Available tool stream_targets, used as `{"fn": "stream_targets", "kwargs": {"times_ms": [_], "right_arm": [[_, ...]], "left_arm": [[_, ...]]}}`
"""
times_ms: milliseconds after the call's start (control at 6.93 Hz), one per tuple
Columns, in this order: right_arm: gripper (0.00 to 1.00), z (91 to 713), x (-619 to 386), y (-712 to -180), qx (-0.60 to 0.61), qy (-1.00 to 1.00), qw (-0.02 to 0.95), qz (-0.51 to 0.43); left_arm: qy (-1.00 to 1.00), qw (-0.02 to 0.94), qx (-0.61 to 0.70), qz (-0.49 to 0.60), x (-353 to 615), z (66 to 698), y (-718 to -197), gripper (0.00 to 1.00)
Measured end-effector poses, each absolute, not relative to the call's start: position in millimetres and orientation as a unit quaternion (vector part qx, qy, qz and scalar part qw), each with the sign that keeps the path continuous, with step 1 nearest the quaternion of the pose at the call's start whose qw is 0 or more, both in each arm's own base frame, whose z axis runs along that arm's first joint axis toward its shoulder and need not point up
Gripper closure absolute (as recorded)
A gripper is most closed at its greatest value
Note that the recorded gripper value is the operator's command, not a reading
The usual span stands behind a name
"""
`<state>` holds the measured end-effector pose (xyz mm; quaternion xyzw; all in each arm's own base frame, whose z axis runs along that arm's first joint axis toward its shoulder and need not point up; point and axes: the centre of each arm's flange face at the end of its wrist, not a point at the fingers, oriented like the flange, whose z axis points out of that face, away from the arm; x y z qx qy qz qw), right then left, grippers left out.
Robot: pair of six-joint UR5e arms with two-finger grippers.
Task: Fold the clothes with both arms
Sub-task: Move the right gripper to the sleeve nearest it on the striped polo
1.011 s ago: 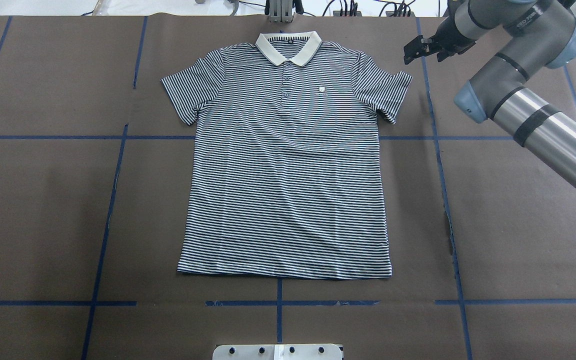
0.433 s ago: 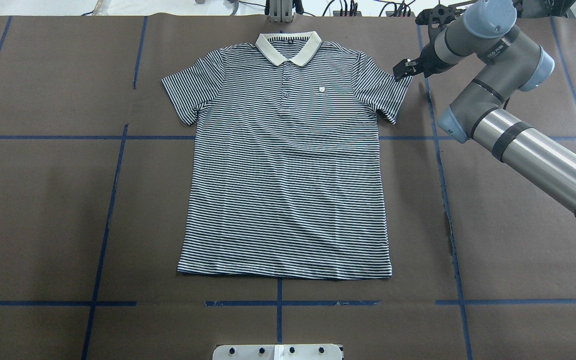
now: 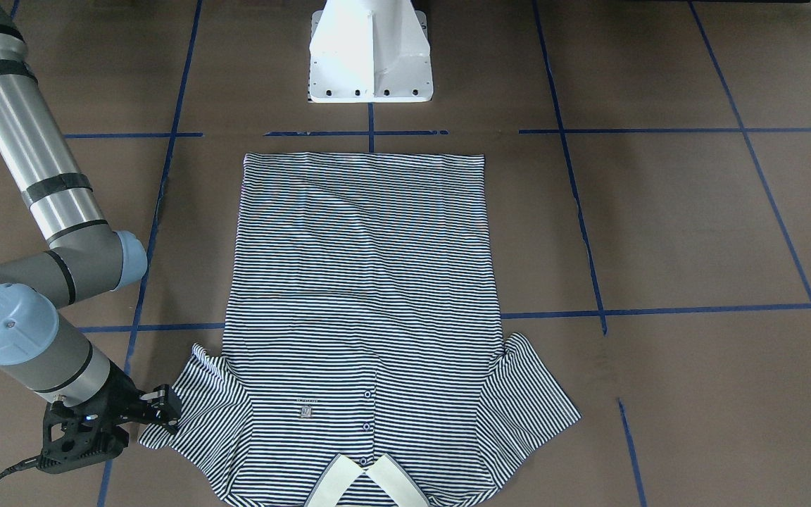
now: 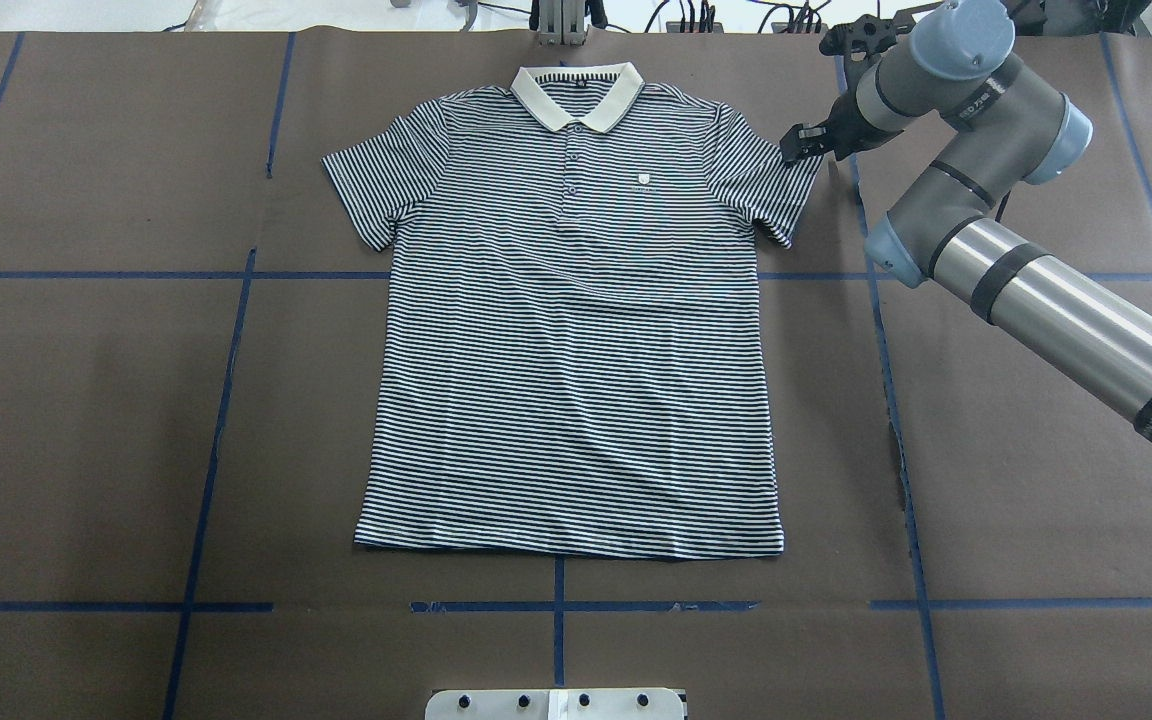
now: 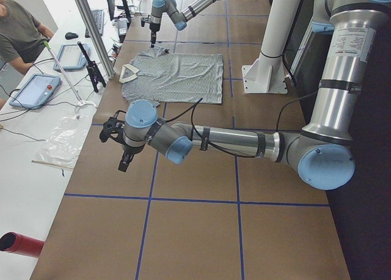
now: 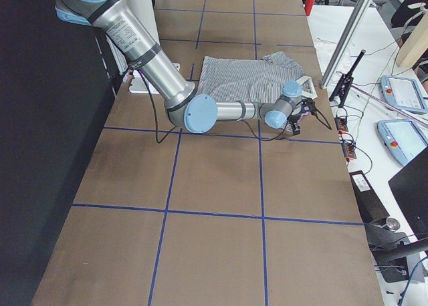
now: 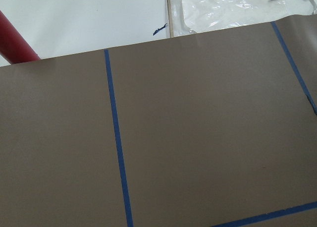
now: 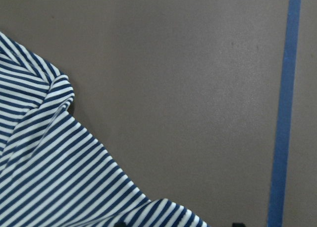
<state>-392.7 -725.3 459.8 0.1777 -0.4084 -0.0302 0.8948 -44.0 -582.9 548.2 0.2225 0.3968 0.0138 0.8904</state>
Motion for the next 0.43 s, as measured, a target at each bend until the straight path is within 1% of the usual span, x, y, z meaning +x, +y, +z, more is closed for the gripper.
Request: {"fn": "stream_targets", "kwargs": {"times_ms": [144, 289, 433], "right_arm": [[0.45, 461.1, -394.1, -725.1, 0.176, -0.408, 0.895, -0.031], [0.78, 462.7, -395.0, -724.8, 0.175, -0.407, 0.896, -0.031], [1.0, 463.0, -395.9, -725.1, 0.174, -0.406, 0.897, -0.031]], "left_arm": [[0.397, 0.89, 0.222, 0.014, -43.9, 548.1, -582.9, 0.0], [0.397, 0.89, 0.223, 0.014, -44.0, 547.5, -582.9, 0.0], [0.397, 0.89, 0.223, 0.014, -44.0, 547.3, -582.9, 0.0]]}}
